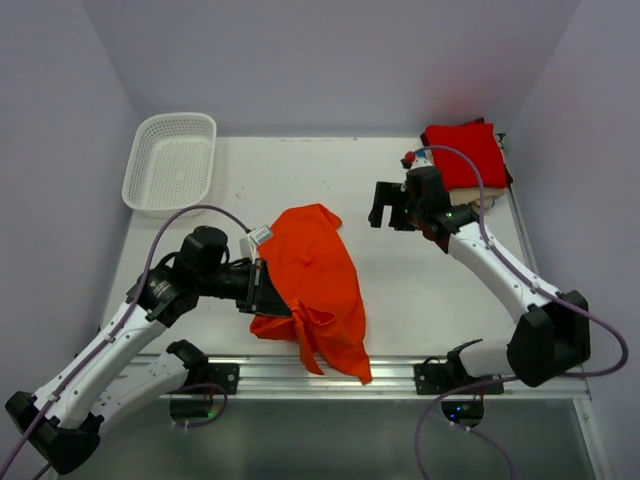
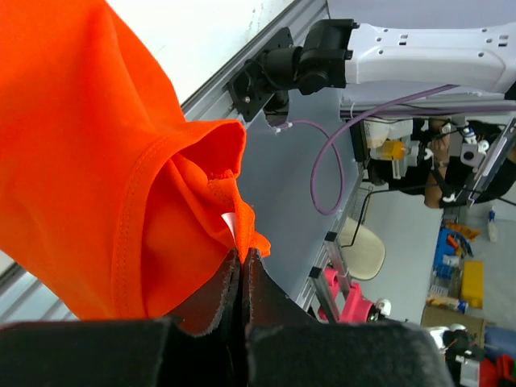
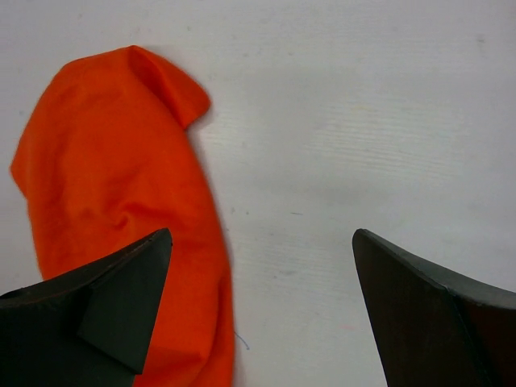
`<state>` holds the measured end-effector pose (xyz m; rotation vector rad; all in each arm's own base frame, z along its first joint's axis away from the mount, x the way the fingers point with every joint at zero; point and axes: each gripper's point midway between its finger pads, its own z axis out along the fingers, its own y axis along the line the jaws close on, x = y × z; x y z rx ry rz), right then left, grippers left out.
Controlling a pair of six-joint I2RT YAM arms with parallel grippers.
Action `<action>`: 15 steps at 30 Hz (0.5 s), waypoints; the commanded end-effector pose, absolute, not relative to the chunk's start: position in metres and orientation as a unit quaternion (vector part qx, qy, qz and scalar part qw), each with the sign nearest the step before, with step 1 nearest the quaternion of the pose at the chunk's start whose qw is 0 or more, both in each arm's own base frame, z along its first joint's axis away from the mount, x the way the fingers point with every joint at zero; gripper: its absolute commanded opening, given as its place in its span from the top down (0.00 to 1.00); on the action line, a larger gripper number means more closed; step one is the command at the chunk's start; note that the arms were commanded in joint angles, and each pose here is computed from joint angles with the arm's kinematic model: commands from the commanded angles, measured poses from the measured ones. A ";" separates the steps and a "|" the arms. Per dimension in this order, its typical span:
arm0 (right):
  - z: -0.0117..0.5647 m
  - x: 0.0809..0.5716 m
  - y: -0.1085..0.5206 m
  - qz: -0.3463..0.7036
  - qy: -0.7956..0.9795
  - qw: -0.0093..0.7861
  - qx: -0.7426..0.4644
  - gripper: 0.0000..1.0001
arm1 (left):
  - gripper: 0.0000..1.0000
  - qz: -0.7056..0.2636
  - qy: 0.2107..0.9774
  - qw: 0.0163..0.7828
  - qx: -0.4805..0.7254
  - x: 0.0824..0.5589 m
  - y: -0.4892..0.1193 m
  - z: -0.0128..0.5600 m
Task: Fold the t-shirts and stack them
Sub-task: Move the tshirt to the center of the board
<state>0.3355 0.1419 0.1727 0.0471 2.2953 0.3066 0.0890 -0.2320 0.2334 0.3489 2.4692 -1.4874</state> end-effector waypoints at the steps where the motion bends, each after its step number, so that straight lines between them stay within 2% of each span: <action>1: 0.196 0.355 0.200 0.241 0.890 0.385 -0.044 0.01 | 1.00 -0.502 0.851 0.126 0.088 0.081 -0.223 0.241; 2: 0.177 0.362 0.217 0.263 0.895 0.355 -0.062 0.01 | 1.00 -0.500 0.852 0.126 0.087 0.079 -0.220 0.243; 5: 0.178 0.357 0.266 0.352 0.876 0.305 -0.123 0.01 | 1.00 -0.491 0.858 0.123 0.084 0.078 -0.218 0.237; 11: 0.121 0.372 0.300 0.329 0.899 0.234 -0.170 0.01 | 1.00 -0.484 0.864 0.116 0.078 0.077 -0.216 0.221; 15: 0.093 0.400 0.305 0.295 0.914 0.223 -0.165 0.01 | 1.00 -0.482 0.865 0.118 0.080 0.078 -0.216 0.219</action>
